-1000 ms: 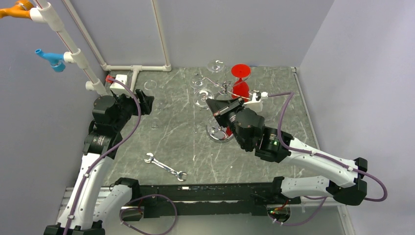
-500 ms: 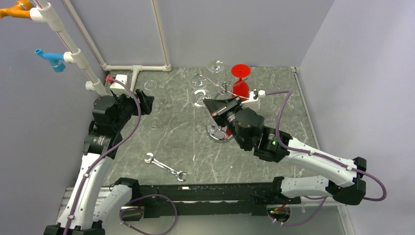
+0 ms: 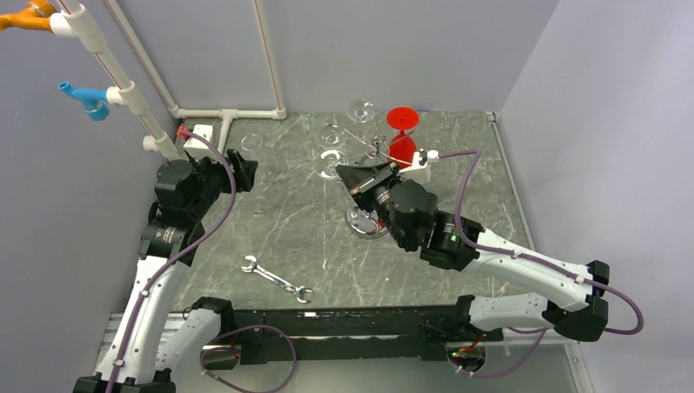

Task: Take the wine glass off the wine glass rack
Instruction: Pick up the wine glass from the wine rack.

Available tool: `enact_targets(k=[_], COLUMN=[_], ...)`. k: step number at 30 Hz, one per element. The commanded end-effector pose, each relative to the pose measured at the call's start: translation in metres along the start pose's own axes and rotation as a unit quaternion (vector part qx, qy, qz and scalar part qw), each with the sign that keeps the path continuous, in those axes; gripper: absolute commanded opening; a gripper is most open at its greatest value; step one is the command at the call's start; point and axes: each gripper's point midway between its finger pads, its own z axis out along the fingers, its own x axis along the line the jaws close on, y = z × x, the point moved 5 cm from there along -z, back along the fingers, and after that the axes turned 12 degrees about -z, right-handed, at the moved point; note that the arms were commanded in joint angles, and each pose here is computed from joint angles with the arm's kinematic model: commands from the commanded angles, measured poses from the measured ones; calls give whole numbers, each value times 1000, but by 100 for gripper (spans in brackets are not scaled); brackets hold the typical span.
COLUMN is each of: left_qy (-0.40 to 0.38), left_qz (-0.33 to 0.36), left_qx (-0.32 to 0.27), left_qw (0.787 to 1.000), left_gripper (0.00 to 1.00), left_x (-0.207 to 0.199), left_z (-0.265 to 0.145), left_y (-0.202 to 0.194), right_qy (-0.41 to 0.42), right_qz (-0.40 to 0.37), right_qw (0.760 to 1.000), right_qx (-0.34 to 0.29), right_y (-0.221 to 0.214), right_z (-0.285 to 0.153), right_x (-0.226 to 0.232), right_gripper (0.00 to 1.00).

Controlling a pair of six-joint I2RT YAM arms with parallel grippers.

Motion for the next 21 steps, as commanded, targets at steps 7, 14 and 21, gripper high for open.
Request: enact_targets(k=[7, 14, 21], left_qy=[-2, -6, -9], left_qz=[7, 6, 4], left_qx=[-17, -18, -18], left_qw=[1000, 1000, 1000], left_gripper=[70, 70, 70], left_x=[-1, -3, -3], left_z=[-2, -2, -2], left_y=[6, 6, 6], right_qy=[33, 29, 26], right_qz=[29, 29, 30], right_qw=[999, 999, 999], right_qx=[-21, -24, -35], right_y=[13, 15, 20], right_z=[1, 4, 6], right_x=[19, 18, 16], right_gripper=[0, 0, 0])
